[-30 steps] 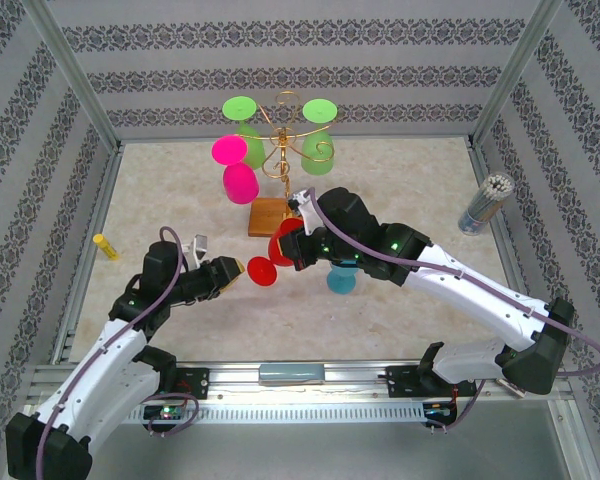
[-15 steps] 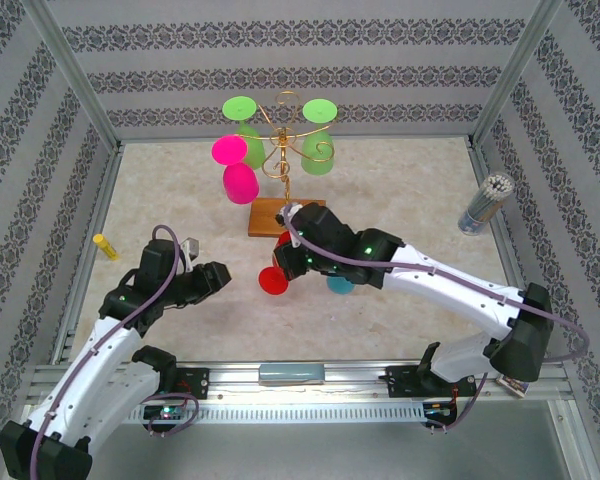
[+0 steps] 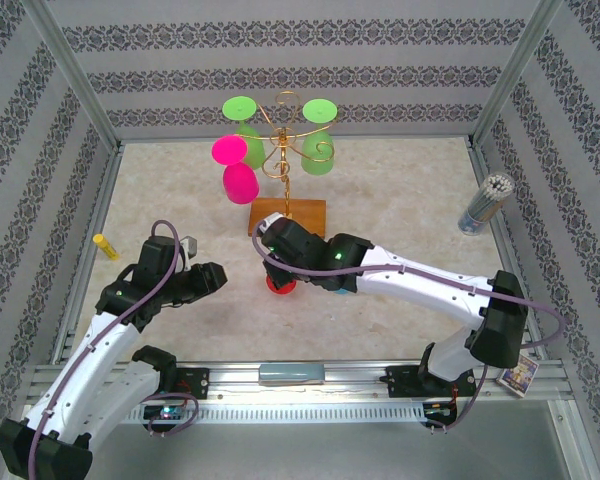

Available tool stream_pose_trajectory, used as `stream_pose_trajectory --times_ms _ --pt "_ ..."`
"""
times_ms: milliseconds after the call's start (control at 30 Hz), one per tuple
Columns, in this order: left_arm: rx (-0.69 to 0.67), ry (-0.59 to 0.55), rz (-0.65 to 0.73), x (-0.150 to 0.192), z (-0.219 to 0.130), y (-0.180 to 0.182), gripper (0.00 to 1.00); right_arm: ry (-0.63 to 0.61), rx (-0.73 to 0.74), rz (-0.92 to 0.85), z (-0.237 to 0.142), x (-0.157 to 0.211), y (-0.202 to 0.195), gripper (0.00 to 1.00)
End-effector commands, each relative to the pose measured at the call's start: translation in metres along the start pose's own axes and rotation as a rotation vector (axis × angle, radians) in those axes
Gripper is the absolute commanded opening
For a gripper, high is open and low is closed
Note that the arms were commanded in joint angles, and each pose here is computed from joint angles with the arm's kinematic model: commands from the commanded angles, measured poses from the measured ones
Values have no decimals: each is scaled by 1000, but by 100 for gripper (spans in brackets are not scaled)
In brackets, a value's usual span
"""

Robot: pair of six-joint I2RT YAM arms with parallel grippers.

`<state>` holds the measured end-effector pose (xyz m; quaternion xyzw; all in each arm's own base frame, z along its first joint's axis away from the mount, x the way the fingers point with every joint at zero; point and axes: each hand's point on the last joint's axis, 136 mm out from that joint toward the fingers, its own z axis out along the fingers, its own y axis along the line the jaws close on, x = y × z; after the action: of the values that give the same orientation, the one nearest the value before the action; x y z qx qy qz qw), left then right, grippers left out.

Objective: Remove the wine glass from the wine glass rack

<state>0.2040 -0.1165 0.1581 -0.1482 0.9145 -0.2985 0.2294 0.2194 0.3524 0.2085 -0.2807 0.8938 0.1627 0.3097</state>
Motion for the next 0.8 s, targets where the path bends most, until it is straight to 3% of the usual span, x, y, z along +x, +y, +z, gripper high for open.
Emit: stream_pose_trajectory --times_ms 0,767 --pt "-15 -3 18 -1 -4 2 43 -13 69 -37 -1 -5 -7 0" --pt "4 -1 3 -2 0 -1 43 27 85 -21 19 16 -10 0"
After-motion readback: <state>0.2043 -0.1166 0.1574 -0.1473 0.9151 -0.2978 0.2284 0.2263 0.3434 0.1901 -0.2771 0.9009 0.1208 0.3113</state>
